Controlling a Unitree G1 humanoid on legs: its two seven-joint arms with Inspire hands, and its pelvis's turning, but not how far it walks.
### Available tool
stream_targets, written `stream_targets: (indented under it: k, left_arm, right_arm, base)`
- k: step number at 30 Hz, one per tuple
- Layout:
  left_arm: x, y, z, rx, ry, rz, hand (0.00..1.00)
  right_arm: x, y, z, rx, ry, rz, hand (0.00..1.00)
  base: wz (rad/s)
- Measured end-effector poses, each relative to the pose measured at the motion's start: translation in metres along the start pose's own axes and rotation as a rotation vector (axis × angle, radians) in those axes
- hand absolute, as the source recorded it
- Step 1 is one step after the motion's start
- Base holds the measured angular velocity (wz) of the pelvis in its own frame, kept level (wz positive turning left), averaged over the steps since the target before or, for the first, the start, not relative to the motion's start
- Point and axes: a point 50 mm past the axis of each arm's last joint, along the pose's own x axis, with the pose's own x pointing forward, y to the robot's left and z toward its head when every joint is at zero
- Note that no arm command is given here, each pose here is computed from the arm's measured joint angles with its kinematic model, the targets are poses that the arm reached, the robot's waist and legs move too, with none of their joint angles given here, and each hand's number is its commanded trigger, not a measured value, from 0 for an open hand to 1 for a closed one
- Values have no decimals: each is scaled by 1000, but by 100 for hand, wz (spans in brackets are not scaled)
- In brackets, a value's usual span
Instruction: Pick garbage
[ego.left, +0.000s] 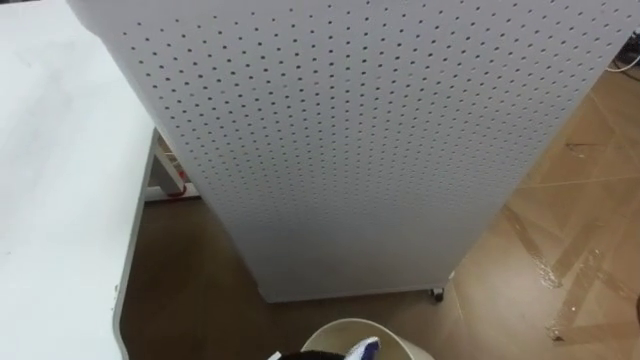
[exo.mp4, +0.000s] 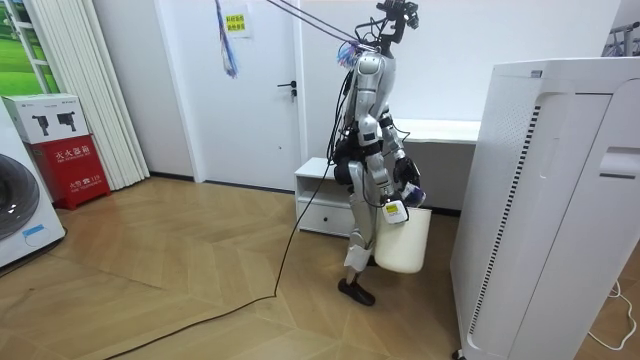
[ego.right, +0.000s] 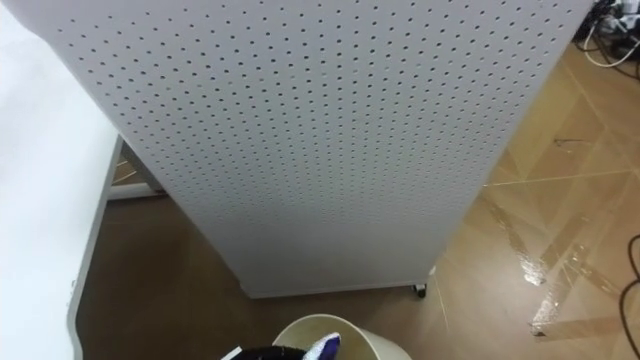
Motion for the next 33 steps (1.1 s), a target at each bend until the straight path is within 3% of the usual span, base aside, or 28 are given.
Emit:
stream_targets:
  k: [29,33]
  left_arm:
    - [-6,6,-20,-14,77,31,0]
    - [-10,10,-30,38,124,36,0]
  right_arm:
    - [-1,-3,-5,68,1,-17,100]
    - [-2,-5,-7,67,11,-23,100]
  base:
    - [1]
    - [0]
